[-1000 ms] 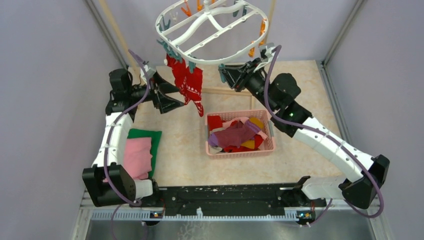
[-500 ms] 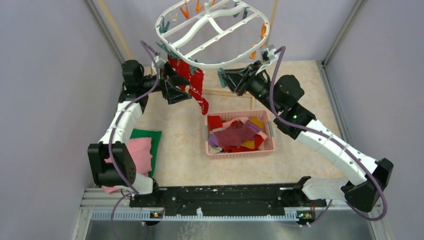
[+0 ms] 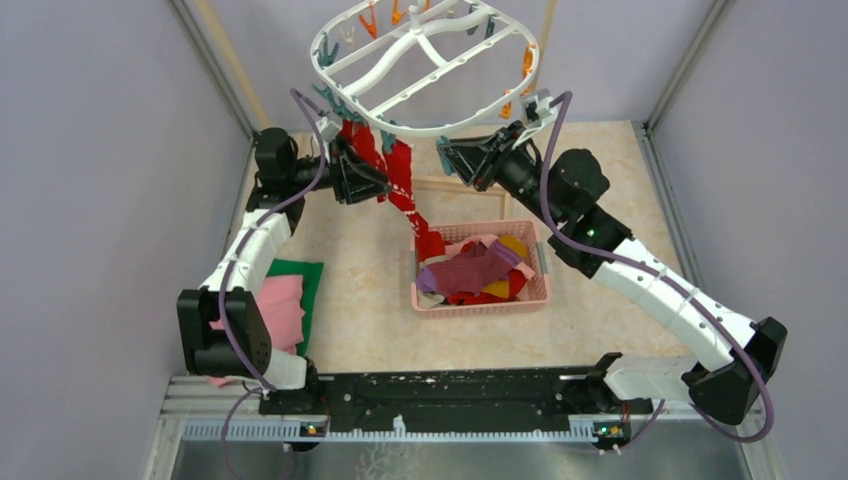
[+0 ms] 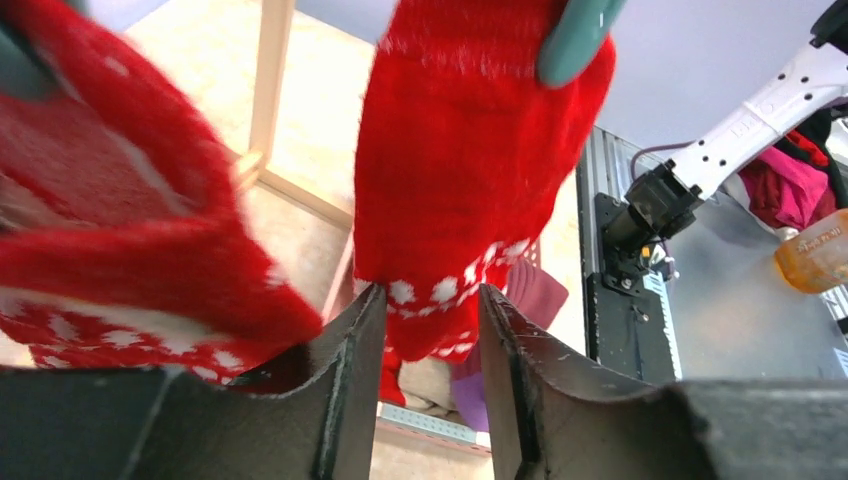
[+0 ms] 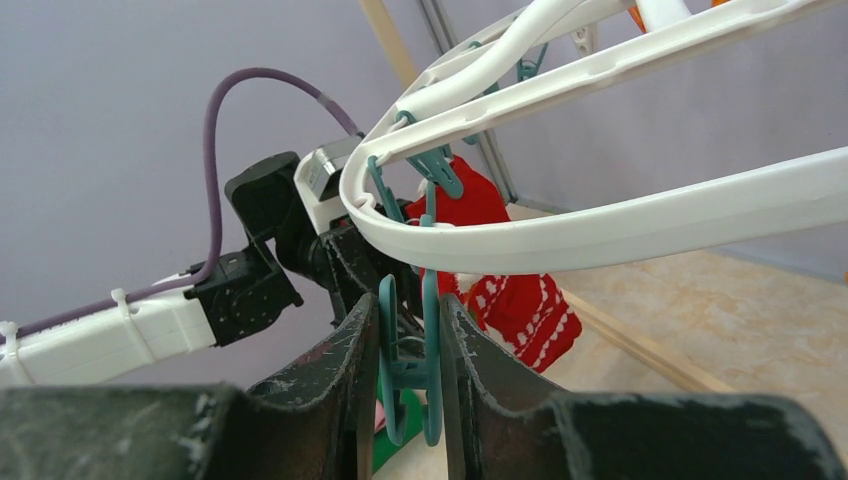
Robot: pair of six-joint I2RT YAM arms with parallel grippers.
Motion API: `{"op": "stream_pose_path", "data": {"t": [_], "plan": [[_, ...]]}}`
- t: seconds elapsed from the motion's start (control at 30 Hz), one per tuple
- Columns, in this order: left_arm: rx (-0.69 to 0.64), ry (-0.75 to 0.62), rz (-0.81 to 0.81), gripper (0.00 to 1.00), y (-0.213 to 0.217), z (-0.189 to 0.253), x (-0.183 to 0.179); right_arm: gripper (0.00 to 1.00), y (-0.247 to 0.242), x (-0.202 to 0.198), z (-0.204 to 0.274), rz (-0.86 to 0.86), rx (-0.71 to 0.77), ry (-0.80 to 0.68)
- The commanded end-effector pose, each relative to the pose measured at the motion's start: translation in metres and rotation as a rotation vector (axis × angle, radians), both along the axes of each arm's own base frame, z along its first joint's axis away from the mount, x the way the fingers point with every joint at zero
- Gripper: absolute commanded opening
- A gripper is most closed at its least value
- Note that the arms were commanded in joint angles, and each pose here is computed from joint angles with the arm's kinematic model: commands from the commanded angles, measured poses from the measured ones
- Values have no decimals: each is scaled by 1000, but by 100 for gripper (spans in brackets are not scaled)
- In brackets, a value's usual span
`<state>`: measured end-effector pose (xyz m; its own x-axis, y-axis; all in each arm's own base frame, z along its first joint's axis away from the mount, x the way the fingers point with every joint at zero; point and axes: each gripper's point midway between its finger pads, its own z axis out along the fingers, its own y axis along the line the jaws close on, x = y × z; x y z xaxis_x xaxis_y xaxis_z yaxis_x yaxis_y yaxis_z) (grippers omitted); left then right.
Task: Remove the socks clipped to the hanger
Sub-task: Remove the sock from the hanger.
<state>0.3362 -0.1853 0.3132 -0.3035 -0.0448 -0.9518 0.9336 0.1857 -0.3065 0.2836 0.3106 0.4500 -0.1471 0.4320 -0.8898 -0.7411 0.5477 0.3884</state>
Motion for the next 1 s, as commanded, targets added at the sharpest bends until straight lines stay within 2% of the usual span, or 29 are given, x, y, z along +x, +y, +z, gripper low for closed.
{"op": "stream_pose_path", "data": {"t": [0.0,0.13,0.23,0.27,0.47,0.67,0.83,0.87,0.97], "plan": [[-6,-52,-45,46,-9,8,-32,20,-5,-9,9,25,6,-21],[4,-62,-5,59,-10,6,-33,20,-7,-10,12,20,14,-21],[27,-72,80,97,-8,4,-12,20,-6,-12,14,28,24,-19],[40,-90,113,99,-6,2,-3,20,-5,-12,13,33,26,-18],[53,-80,123,99,-8,-3,19,16,-3,-14,14,52,28,-11],[91,-173,177,99,-2,0,32,15,-1,-16,16,69,26,-17],[75,-195,88,99,-8,8,27,14,3,-17,17,86,25,-17],[60,-185,56,96,-10,9,22,14,3,-17,17,88,26,-16],[27,-166,22,76,-12,15,11,14,3,-16,15,84,20,-11]]}}
